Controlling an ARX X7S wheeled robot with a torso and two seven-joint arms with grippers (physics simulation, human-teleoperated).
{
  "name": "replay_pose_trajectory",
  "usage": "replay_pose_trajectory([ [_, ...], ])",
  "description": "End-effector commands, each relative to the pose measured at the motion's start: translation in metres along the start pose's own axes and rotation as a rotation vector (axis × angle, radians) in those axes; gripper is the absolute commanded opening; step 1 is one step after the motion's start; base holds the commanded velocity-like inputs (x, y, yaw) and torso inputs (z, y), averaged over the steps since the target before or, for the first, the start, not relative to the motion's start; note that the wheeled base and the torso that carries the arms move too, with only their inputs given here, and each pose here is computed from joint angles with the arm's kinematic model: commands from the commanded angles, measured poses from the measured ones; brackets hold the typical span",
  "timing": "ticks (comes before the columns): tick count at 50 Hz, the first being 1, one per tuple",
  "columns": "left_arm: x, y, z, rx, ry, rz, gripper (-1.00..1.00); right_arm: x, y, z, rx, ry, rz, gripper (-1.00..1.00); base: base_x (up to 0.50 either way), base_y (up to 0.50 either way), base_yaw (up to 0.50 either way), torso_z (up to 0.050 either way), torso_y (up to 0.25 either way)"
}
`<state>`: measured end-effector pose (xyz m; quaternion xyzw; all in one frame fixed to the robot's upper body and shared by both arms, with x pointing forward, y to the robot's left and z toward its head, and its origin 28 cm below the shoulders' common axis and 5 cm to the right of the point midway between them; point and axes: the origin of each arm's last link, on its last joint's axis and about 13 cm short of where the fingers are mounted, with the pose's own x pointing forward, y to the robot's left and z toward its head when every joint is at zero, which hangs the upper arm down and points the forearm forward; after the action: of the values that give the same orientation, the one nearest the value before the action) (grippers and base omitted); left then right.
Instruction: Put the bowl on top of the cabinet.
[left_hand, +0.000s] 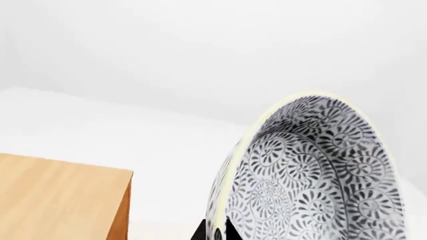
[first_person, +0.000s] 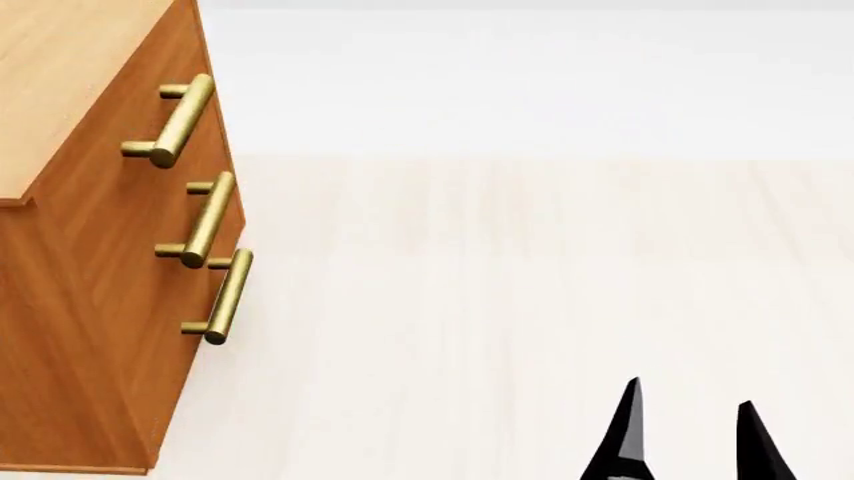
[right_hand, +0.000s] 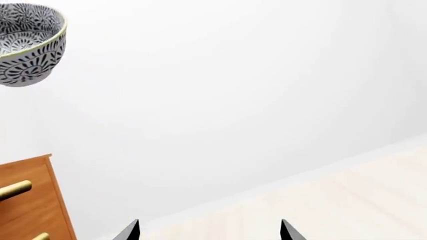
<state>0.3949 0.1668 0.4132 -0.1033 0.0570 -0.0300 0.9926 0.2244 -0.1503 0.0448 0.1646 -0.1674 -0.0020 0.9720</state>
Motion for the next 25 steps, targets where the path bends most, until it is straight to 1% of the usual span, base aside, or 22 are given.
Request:
replay_pose_trajectory([
  [1, -0.002, 0.007, 0.011, -0.171, 0.017, -0.021, -1.0, -0.001, -0.001, 0.001, 0.004, -0.003, 0.001, 1.0, 0.0, 0.0, 0.0, 0.0, 0.0],
  [6, -0.005, 0.009, 0.012, -0.21, 0.019, -0.011, -1.0, -0.002, -0.001, 0.002, 0.009, -0.004, 0.003, 1.0, 0.0, 0.0, 0.0, 0.0, 0.002],
  [9, -0.007, 0.009, 0.012, -0.215, 0.009, 0.017, -1.0, -0.001, 0.0, 0.001, 0.006, -0.002, 0.003, 1.0, 0.0, 0.0, 0.0, 0.0, 0.0],
  [10, -0.008, 0.01, 0.011, -0.238, 0.004, 0.029, -1.0, -0.001, 0.0, 0.001, 0.006, 0.0, 0.003, 1.0, 0.0, 0.0, 0.0, 0.0, 0.0],
  [12, -0.01, 0.011, 0.011, -0.243, -0.001, 0.036, -1.0, -0.001, 0.0, 0.001, 0.006, -0.001, 0.004, 1.0, 0.0, 0.0, 0.0, 0.0, 0.0],
  [15, -0.01, 0.013, 0.016, -0.273, -0.008, 0.046, -1.0, -0.001, 0.0, 0.002, 0.005, -0.002, 0.003, 1.0, 0.0, 0.0, 0.0, 0.0, 0.0],
  [21, -0.009, 0.013, 0.023, -0.274, -0.017, 0.042, -1.0, 0.0, 0.0, 0.0, 0.004, 0.004, 0.009, 1.0, 0.0, 0.0, 0.0, 0.0, 0.0],
  [25, -0.01, 0.014, 0.031, -0.29, -0.029, 0.045, -1.0, 0.004, -0.002, -0.002, 0.009, 0.014, 0.003, 1.0, 0.0, 0.0, 0.0, 0.0, 0.0],
])
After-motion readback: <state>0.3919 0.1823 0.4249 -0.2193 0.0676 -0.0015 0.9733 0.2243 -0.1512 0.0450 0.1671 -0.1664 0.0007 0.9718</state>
